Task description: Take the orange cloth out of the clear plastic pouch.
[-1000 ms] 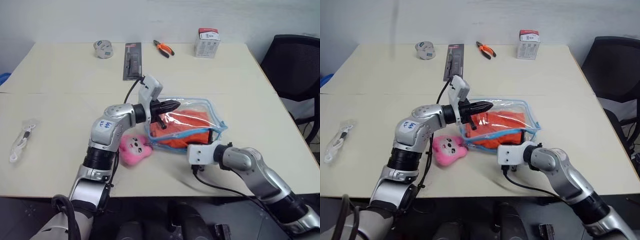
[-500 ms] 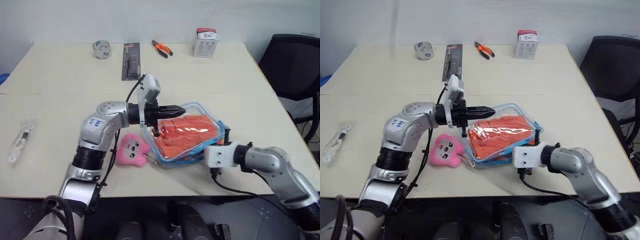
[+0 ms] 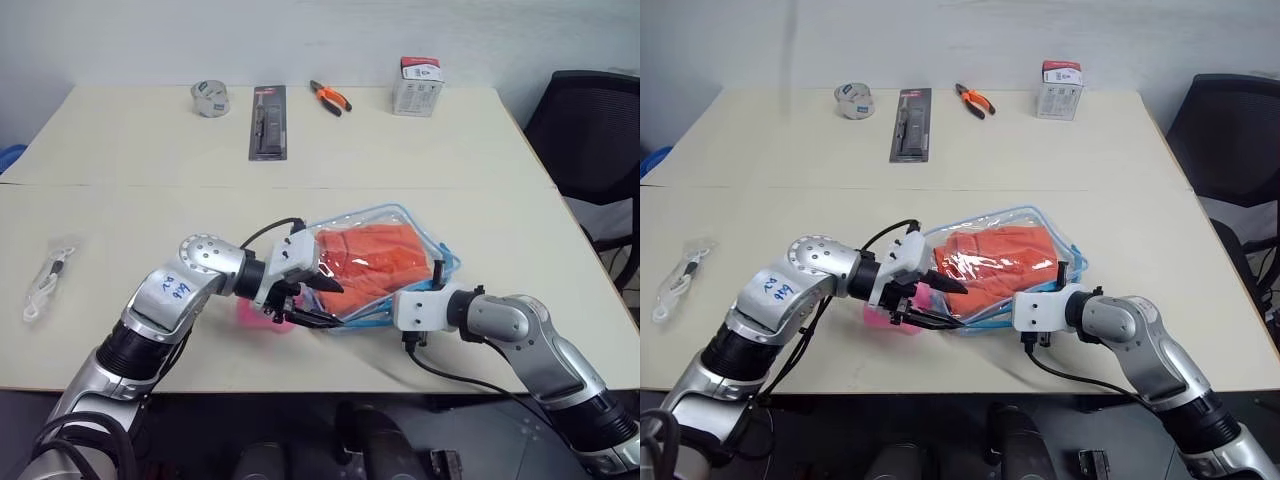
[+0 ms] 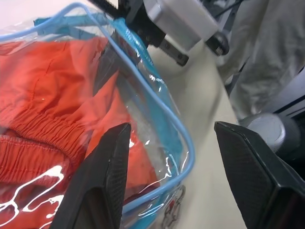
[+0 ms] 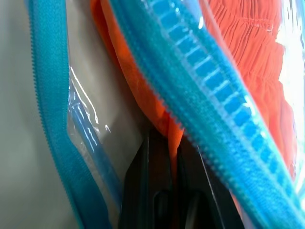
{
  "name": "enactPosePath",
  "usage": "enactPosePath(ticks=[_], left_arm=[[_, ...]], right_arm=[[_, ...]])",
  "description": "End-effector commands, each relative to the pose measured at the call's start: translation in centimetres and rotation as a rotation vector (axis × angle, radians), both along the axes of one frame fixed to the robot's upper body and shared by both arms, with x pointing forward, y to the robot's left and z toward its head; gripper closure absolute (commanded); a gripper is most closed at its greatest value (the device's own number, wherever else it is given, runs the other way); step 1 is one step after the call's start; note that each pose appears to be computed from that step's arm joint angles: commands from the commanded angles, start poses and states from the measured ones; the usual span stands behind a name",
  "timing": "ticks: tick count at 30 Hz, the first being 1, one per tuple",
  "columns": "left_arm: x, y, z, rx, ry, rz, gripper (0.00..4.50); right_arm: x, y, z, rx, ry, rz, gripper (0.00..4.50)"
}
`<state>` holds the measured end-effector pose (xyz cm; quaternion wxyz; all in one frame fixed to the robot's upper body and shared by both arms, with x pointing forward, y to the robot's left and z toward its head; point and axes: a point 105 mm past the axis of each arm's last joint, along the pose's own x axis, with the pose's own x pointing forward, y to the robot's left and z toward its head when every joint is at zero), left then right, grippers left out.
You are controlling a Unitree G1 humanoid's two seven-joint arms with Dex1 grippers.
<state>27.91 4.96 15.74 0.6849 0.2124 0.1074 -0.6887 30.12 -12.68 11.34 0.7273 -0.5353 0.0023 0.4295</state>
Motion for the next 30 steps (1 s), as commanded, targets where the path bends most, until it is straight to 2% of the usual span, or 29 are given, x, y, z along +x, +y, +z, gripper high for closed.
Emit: enactPosePath(ticks=[1, 10, 13, 15, 21, 26, 30], left_arm=[[-0.2, -1.0, -0.2, -0.003, -0.063, -0.002, 1.56], [0.4, -2.1, -1.8, 0.048, -0.094, 0.011, 1.56], [1.5, -1.8, -2.3, 0.081, -0.137, 0.054, 2.15], [2.1, -1.7, -2.2, 0.072, -0.146, 0.074, 2.71], [3.6, -2.3, 0.2, -0.056, -0.146, 0.151, 4.49], [5.6, -3.0, 3.2, -0.239, -0.018, 0.307, 4.49], [7.9, -2.2, 3.1, -0.232, -0.035, 0.434, 4.49]], right_arm=[[-0.3, -0.2, 0.2, -0.005, -0.007, 0.002, 4.5], [-0.4, -0.5, 0.3, -0.031, 0.002, 0.002, 4.5], [-0.3, -0.5, 0.4, -0.029, -0.001, 0.001, 4.5], [-0.3, -0.4, 0.5, -0.026, -0.002, 0.0, 4.5], [-0.5, -0.3, 0.7, -0.018, -0.009, -0.002, 4.5], [-0.7, 0.0, 0.4, -0.041, -0.035, 0.017, 4.5], [-1.3, 1.0, 1.3, -0.02, -0.076, 0.067, 4.5]])
